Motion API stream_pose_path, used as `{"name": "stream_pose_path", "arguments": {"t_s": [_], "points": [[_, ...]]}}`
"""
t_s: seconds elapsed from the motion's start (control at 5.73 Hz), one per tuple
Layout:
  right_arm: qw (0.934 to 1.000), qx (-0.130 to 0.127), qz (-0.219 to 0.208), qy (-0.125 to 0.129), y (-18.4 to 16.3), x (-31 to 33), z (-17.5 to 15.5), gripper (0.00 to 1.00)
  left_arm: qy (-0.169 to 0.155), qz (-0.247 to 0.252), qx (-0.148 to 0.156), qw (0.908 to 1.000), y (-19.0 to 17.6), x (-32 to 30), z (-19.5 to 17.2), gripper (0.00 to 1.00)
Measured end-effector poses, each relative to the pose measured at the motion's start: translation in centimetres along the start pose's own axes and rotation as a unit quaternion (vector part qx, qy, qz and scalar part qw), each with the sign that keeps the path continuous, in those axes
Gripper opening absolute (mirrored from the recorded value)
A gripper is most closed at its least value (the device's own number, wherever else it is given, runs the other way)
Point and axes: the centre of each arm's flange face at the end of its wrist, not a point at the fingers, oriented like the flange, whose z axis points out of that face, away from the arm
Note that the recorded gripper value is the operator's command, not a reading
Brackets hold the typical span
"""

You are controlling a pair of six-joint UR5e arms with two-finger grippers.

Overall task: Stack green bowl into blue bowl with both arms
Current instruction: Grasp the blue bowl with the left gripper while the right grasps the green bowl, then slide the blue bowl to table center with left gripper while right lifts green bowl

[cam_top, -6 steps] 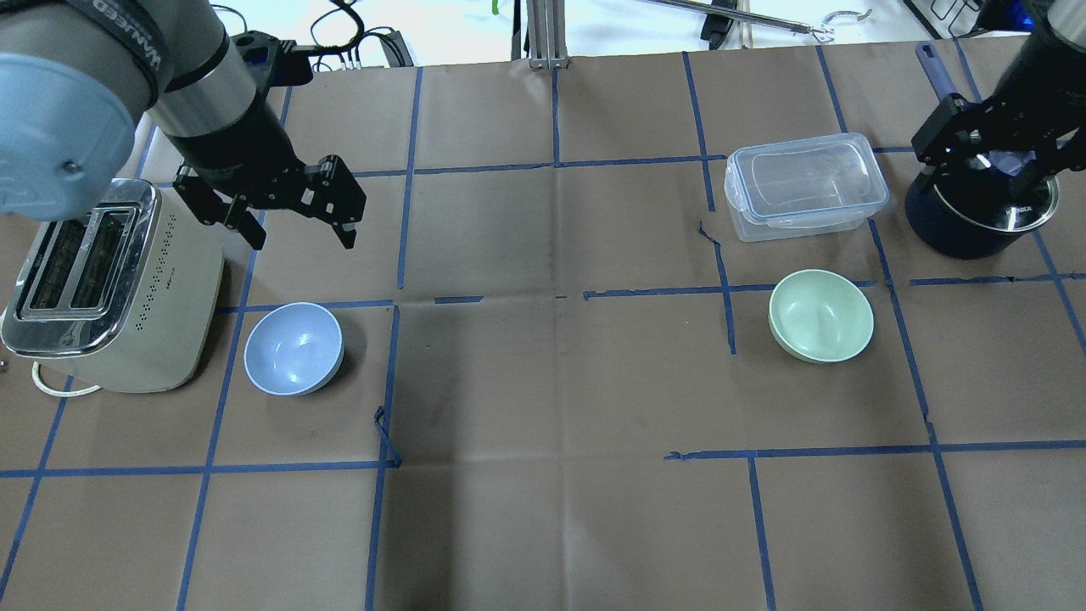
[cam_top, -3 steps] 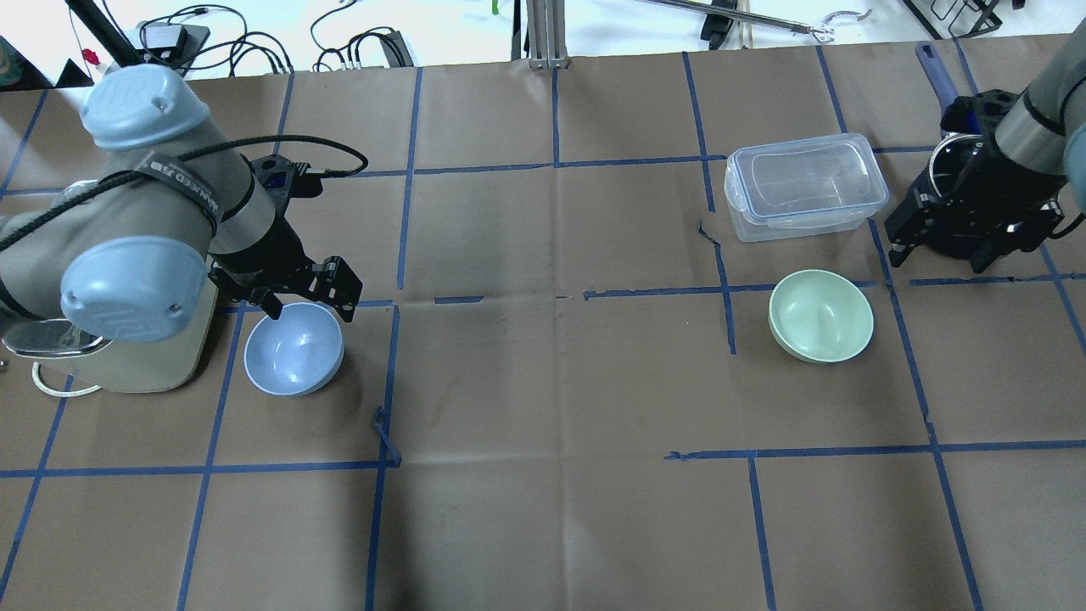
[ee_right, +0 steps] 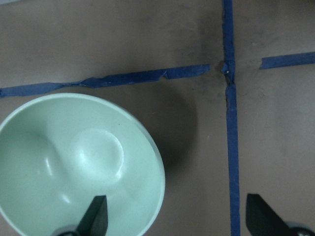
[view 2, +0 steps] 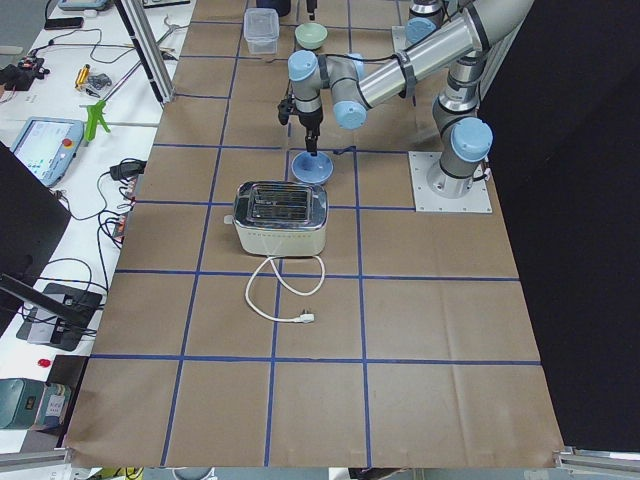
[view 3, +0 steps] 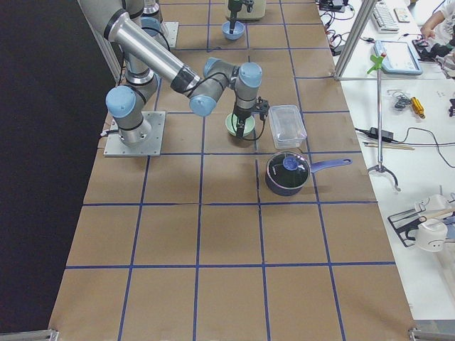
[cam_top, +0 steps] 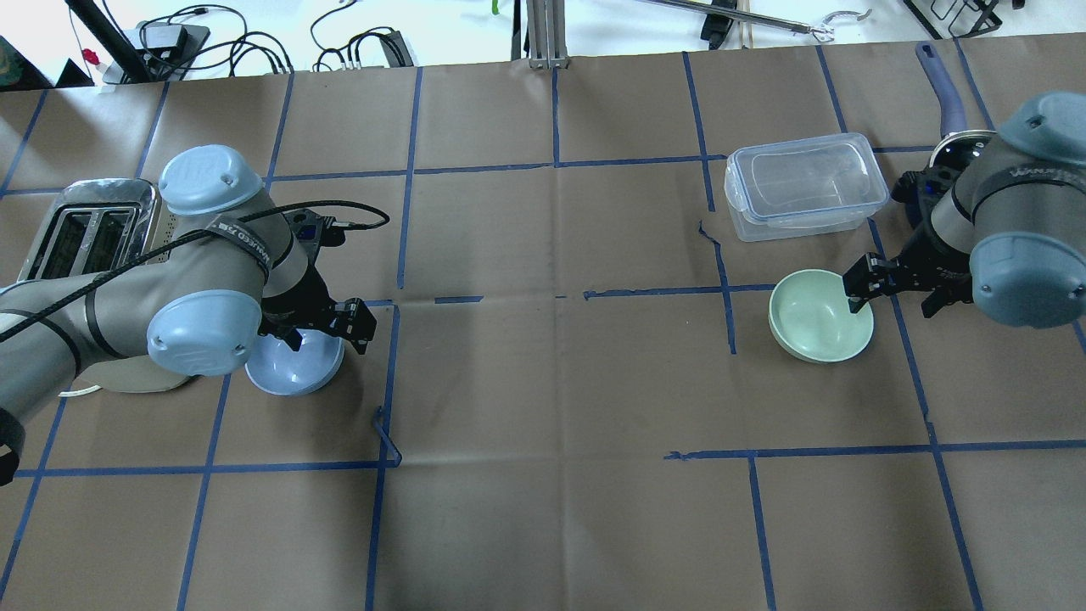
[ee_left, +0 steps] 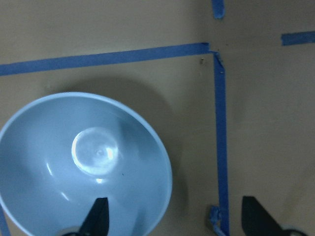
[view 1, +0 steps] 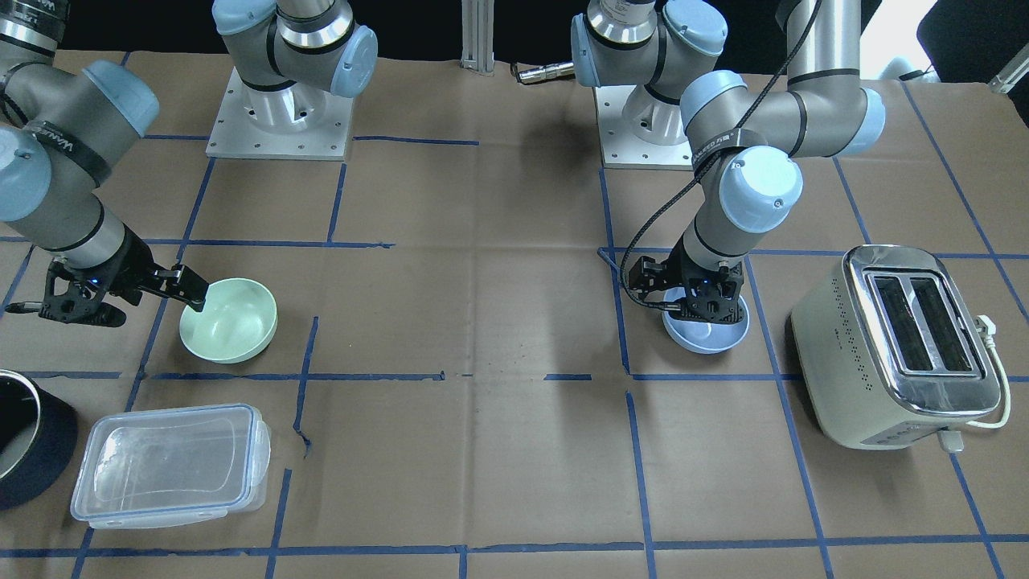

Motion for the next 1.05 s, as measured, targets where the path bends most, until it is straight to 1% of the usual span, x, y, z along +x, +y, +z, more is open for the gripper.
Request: {"name": "stream_pose_path", "arguments": {"t_s": [0.17, 0.35, 0.52, 0.7, 0.87, 1.05], "points": [[1.0, 0.004, -0.002, 0.001, -0.4, 0.0, 1.4, 0.99, -0.002, 0.0, -0.005, 1.0, -0.1, 0.0, 1.3, 0.18], [1.0, 0.006, -0.005, 0.001, -0.6, 0.0, 2.2, 0.73, -0.003, 0.001, -0.008, 1.0, -0.2, 0.1, 1.9, 0.03], [0.9999, 0.007, -0.009, 0.001, -0.7, 0.0, 2.4, 0.4, -0.003, 0.0, -0.009, 1.0, -0.3, 0.3, 2.1, 0.02], [0.9999, 0.006, -0.012, 0.001, -0.7, 0.0, 2.5, 0.12, -0.003, -0.001, -0.007, 1.0, -0.4, 0.3, 2.0, 0.02], [0.9999, 0.005, -0.014, 0.0, -0.7, -0.1, 2.4, 0.08, -0.006, -0.001, -0.004, 1.0, -0.4, 0.5, 1.7, 0.02], [0.9999, 0.006, -0.015, 0.001, -0.7, -0.3, 2.2, 0.07, -0.01, -0.01, 0.007, 0.9999, -0.9, 1.3, 0.6, 0.03]]}}
